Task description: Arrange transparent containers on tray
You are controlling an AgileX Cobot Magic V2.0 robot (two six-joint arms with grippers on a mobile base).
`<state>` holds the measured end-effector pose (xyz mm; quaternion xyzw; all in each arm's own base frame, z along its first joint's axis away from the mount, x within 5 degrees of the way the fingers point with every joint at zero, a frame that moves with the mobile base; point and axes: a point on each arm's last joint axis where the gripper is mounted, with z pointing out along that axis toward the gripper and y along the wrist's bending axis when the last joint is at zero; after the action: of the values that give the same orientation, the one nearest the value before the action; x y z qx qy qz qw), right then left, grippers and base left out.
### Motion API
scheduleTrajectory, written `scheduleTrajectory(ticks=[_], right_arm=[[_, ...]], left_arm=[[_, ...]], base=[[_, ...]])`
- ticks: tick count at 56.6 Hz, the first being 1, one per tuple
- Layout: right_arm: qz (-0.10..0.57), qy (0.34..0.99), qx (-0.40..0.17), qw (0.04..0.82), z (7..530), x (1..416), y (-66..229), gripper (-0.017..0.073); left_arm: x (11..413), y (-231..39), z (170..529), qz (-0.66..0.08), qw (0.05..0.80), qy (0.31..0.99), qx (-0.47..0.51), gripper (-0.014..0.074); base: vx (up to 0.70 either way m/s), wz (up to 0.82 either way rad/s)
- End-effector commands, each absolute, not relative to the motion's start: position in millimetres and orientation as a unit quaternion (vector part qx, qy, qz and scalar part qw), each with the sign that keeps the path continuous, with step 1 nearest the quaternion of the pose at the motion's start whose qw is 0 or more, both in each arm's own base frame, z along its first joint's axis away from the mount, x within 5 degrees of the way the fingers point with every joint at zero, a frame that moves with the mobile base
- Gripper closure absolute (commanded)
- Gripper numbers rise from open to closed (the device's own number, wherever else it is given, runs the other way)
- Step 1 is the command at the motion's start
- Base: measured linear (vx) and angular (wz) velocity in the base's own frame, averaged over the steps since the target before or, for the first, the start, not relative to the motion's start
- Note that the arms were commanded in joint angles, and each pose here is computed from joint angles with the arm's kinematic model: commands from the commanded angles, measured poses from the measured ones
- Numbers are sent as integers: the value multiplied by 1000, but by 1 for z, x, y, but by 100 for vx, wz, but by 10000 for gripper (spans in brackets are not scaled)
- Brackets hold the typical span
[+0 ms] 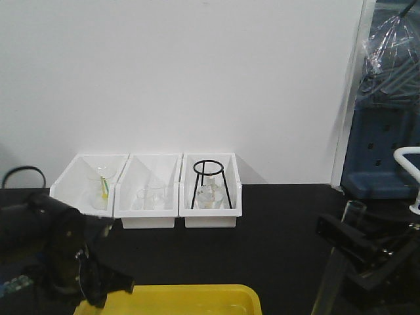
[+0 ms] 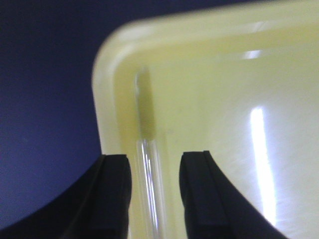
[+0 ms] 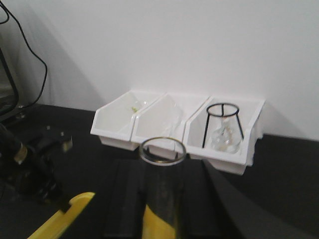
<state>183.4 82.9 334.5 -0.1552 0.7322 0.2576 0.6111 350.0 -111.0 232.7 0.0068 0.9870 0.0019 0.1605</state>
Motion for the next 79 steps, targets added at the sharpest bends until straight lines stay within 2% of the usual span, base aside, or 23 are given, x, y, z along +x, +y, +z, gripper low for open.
scheduleTrajectory(ticks=[1,12,18,25,37,57,67,79], right_arm=[[321,728,-149,587,339,193,94,571],[405,751,-130,505,323,226,115,571],[439,763,-112,461,311,245,125,571],[452,785,-104,412,287,267,135,571],[448,823,-83,340,235,298,145,571],[484,834,-102,245,189,337,167,571],[477,844,-105,222,172,348,170,571],[470,855,-82,204,158,351,170,559]], left_arm=[[344,-111,310,-39,289,956,8,213],[316,-105,402,-74,418,905,31,213],[298,-98,436,-88,467,880,33,213],[280,-92,459,-98,501,859,31,213],[272,-89,465,-99,506,856,30,213],[271,-88,462,-94,494,864,31,213],[271,-88,462,-96,494,864,30,213],[271,-89,462,-99,493,864,29,213]], base=[[0,0],[0,0],[0,0],[0,0],[0,0],[0,0],[0,0],[0,0]])
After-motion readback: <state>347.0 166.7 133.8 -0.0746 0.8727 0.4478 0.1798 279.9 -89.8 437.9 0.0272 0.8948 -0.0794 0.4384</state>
